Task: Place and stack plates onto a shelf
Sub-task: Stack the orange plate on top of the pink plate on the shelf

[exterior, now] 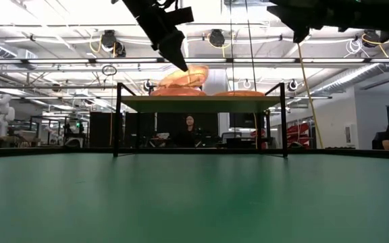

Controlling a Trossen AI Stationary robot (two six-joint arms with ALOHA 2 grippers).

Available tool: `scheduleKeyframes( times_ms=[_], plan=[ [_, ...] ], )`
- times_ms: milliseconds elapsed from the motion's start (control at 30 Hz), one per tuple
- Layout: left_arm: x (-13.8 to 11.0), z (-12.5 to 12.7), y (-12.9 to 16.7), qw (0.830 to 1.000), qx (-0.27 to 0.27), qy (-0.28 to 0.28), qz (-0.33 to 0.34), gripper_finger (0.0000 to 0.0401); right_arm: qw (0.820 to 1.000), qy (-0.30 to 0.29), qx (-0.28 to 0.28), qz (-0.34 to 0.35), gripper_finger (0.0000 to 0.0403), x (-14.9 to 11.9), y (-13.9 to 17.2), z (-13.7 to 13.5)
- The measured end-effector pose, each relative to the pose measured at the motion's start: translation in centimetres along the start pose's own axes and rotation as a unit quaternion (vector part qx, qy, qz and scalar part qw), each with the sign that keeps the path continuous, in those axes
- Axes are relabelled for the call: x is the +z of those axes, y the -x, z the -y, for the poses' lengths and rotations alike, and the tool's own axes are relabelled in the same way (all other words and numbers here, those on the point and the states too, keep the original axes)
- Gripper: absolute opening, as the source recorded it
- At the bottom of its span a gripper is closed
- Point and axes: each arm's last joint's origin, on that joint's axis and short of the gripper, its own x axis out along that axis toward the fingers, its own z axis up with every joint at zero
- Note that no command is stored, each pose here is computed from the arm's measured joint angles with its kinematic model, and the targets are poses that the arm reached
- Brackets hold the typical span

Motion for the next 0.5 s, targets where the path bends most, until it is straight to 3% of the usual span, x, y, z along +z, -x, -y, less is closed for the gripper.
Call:
scheduleKeyframes(
  times_ms=[500],
  plan=[
    [0.2,-0.06,0.03,1.0,0.003,0.007,0.01,0.0004,1.0,-0.011,0.002,0.003,0.0132,0.12,0.1,0.01]
  ],
)
